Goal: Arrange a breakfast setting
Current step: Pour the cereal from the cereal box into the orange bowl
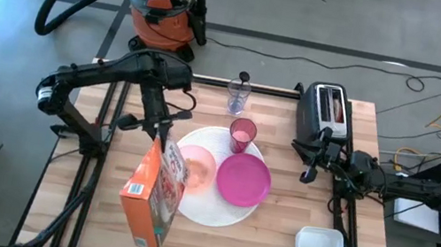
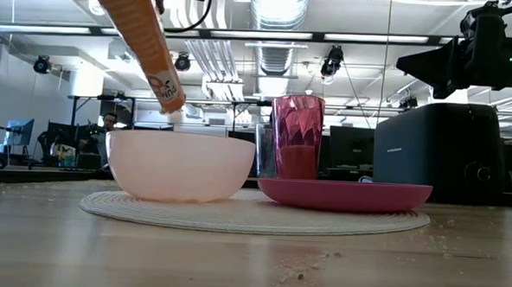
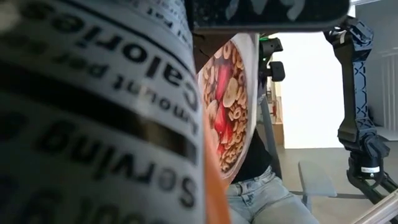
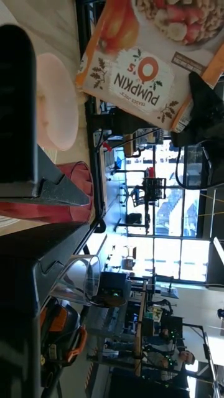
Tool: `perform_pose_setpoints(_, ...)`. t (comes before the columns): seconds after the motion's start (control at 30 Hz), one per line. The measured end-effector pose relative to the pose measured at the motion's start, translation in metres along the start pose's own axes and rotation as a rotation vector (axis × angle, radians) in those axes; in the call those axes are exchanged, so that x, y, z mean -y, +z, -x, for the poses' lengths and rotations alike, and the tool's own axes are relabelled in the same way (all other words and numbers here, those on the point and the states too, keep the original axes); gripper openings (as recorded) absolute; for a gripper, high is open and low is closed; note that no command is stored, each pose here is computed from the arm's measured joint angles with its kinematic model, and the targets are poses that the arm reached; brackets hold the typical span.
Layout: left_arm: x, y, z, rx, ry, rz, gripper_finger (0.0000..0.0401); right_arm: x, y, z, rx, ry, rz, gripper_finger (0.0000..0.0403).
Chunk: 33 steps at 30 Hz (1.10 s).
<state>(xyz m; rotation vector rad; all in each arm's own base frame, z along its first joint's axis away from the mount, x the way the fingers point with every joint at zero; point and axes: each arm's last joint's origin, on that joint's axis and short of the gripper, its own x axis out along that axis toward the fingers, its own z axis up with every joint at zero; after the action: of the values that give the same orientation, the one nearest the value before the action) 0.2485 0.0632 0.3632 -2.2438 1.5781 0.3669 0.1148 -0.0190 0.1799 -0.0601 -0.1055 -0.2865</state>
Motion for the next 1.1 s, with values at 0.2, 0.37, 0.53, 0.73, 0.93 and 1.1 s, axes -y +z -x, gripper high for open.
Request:
perform_pose_setpoints(0.2,0.0,0.0,0.0,0.004,0.001,0.001,0.0,0.0,0.0,0.0,0.0,0.0,-0.001,0.0043)
perform_pose_setpoints(0.37,0.0,0.006,-0.002,0.014,0.008,0.022,0.0,0.0,0.0,0.0,0.0,0.0,-0.001,0.0043)
perform_pose_setpoints(0.53,-0.001,0.01,-0.003,0.008,0.013,0.019,0.0,0.0,0.0,0.0,0.0,0.0,-0.001,0.0043)
perform_pose_setpoints(0.73,-0.002,0.016,-0.002,0.005,0.01,0.012,0.0,0.0,0.0,0.0,0.0,0.001,0.0,0.0043)
perform_pose_setpoints(0.93,-0.003,0.02,-0.001,-0.001,0.006,0.024,0.0,0.0,0.0,0.0,0.0,0.001,-0.001,0.0043)
perform_pose_setpoints(1.1,-0.002,0.022,0.001,0.011,-0.002,0.039,0.0,0.0,0.0,0.0,0.0,0.001,-0.001,0.0043)
